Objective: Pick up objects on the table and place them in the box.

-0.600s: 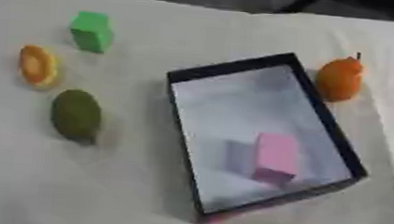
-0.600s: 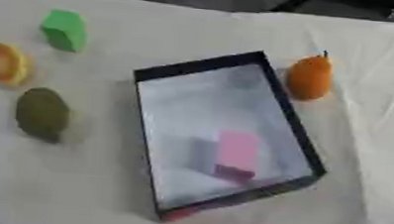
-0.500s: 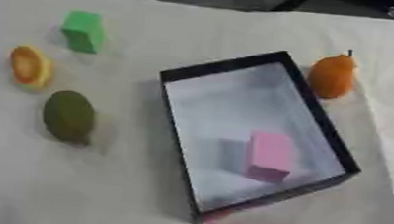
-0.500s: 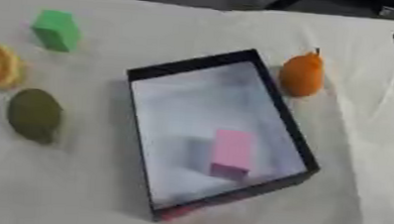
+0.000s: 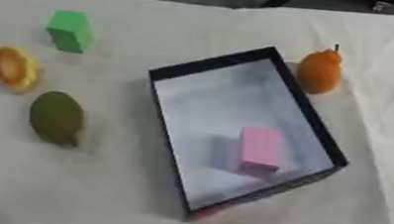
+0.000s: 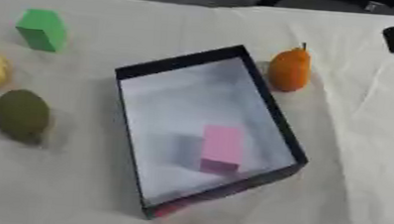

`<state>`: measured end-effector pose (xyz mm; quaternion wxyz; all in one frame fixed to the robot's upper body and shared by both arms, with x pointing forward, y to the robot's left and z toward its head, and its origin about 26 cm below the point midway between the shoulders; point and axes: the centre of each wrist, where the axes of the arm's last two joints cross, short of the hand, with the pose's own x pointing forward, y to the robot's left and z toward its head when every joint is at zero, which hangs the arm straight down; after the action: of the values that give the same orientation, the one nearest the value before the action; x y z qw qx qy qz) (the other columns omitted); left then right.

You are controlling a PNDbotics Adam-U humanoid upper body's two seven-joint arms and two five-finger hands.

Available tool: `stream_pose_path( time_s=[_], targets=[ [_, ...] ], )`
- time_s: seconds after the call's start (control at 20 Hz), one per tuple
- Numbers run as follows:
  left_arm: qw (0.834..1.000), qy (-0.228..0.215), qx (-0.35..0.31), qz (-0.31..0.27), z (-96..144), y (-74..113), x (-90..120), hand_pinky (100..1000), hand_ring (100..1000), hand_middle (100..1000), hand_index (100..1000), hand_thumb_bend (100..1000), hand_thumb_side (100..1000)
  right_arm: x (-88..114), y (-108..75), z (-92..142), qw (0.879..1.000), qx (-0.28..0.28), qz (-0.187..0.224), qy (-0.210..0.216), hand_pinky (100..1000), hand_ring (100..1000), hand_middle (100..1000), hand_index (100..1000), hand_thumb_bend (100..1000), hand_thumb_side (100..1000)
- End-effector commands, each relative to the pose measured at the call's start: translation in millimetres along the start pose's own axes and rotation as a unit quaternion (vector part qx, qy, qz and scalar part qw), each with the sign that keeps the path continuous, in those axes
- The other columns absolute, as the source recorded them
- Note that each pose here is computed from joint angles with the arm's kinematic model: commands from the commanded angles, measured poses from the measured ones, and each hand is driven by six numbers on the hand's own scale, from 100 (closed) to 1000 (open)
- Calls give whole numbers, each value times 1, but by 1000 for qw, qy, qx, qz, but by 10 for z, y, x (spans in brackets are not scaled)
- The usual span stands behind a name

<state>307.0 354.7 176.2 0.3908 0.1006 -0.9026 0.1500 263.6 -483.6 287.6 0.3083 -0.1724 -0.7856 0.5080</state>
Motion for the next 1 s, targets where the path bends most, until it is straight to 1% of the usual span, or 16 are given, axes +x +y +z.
stream_pose_path(
  time_s=[0.05,0.15,0.35,0.45,0.65,0.85,0.9,0.95,1.0],
  targets=[
    [1000,-15,-8,-15,-76,42,88,712,823,761,853,175,734,52,-116,-32,999,31,31,-25,879,956,900,981,100,100],
    [1000,-16,-9,-14,-77,36,89,712,823,761,853,175,733,50,-110,-57,998,40,33,-29,880,957,901,981,100,100],
    [1000,-17,-11,-11,-82,18,93,712,824,761,853,175,732,-1,-69,-111,995,78,48,-28,883,960,905,983,100,100],
    [1000,-18,-12,-9,-85,6,96,712,824,762,853,175,732,-56,-34,-132,993,104,58,-23,885,963,909,984,100,100],
    [1000,-18,-15,-6,-91,-11,98,712,824,762,853,175,731,-192,26,-138,984,154,92,-9,890,964,912,980,100,105],
    [1000,-18,-17,-4,-94,-26,97,711,824,762,853,175,731,-340,94,-101,977,182,113,12,890,963,911,978,120,140],
    [1000,-18,-18,-3,-95,-30,97,711,824,762,853,175,731,-370,107,-91,975,187,117,17,890,963,911,978,134,124],
    [1000,-18,-18,-3,-96,-32,97,711,824,762,854,175,732,-397,118,-82,974,191,120,20,891,963,912,978,134,149],
    [1000,-18,-19,-2,-97,-36,97,711,824,762,853,175,732,-421,130,-73,973,195,124,24,891,963,912,978,143,155]
  ],
)
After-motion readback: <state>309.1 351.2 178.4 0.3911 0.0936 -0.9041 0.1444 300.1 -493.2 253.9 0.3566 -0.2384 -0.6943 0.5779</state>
